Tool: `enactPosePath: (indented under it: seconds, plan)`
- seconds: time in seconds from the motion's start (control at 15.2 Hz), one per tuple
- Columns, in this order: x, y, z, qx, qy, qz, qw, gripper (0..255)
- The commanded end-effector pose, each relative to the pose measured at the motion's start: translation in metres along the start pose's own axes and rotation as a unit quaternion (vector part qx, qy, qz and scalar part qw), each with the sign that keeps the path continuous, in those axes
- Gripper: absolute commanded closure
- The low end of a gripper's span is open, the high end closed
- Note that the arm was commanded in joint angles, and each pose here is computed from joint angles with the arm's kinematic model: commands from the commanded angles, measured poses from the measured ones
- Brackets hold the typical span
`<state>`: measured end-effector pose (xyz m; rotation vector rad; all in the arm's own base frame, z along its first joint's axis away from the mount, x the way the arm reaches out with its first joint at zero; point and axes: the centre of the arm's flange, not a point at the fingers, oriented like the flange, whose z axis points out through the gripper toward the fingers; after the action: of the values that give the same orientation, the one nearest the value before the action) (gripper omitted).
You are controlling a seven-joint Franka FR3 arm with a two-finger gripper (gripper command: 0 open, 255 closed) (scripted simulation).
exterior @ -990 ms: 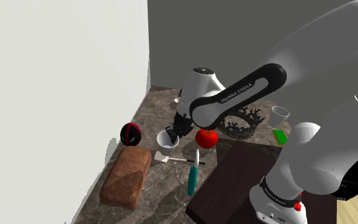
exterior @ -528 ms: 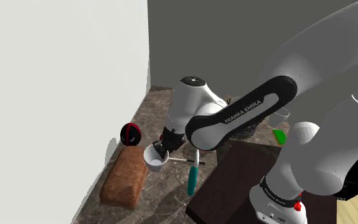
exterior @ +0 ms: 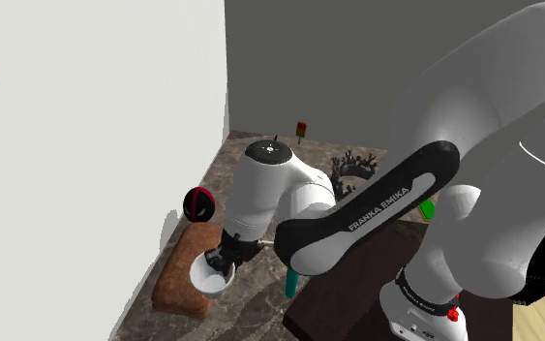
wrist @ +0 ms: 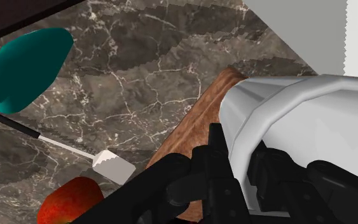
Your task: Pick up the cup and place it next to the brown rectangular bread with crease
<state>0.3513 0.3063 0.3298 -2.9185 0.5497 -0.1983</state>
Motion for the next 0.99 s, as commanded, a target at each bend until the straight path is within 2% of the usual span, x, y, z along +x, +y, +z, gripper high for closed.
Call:
enactPosePath:
  seconds: [0.0, 0.26, 0.92]
  plan:
    - [-0.016, -0.022, 0.003, 0.0, 0.0, 0.001, 1.0, 255]
    - [-0.047, -0.063, 0.007, 0.0, 0.0, 0.001, 1.0, 255]
    - [-0.052, -0.053, 0.059, 0.0, 0.0, 0.001, 1.0, 255]
